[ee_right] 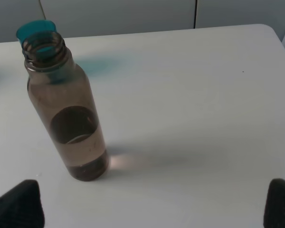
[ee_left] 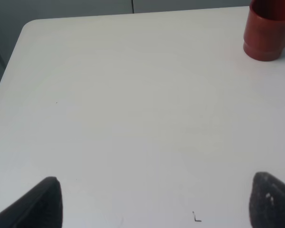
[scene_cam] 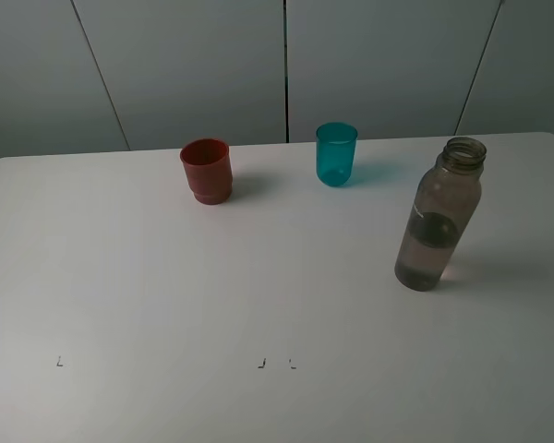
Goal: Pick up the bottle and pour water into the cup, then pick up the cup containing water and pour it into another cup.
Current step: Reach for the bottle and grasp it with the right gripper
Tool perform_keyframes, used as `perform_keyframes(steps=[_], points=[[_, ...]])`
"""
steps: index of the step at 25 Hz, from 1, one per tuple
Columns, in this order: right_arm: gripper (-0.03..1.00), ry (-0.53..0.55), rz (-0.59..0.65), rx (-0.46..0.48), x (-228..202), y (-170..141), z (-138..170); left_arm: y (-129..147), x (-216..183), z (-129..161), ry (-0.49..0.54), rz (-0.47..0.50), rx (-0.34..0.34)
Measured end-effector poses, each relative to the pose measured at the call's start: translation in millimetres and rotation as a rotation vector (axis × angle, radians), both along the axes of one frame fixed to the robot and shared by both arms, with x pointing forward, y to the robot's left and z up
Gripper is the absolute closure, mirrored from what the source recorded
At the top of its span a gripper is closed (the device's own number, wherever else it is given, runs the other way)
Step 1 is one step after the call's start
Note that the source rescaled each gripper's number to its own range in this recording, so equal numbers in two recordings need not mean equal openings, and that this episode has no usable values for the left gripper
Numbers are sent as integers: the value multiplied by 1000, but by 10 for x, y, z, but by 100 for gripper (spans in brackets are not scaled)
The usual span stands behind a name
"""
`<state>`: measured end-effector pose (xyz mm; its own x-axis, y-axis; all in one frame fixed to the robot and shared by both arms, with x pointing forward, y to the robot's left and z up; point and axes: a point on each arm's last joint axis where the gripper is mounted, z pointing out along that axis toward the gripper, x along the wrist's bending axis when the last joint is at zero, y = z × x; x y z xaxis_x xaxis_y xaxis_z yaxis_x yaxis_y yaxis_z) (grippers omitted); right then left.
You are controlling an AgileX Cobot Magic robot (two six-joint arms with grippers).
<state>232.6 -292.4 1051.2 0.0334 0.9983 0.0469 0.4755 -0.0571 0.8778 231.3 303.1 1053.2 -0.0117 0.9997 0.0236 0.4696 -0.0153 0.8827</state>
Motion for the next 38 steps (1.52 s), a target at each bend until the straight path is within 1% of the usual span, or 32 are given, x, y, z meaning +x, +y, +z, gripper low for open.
perform_keyframes(steps=[38], points=[[-3,0,0,0,0,0,0,0,0,0,0,0,0]])
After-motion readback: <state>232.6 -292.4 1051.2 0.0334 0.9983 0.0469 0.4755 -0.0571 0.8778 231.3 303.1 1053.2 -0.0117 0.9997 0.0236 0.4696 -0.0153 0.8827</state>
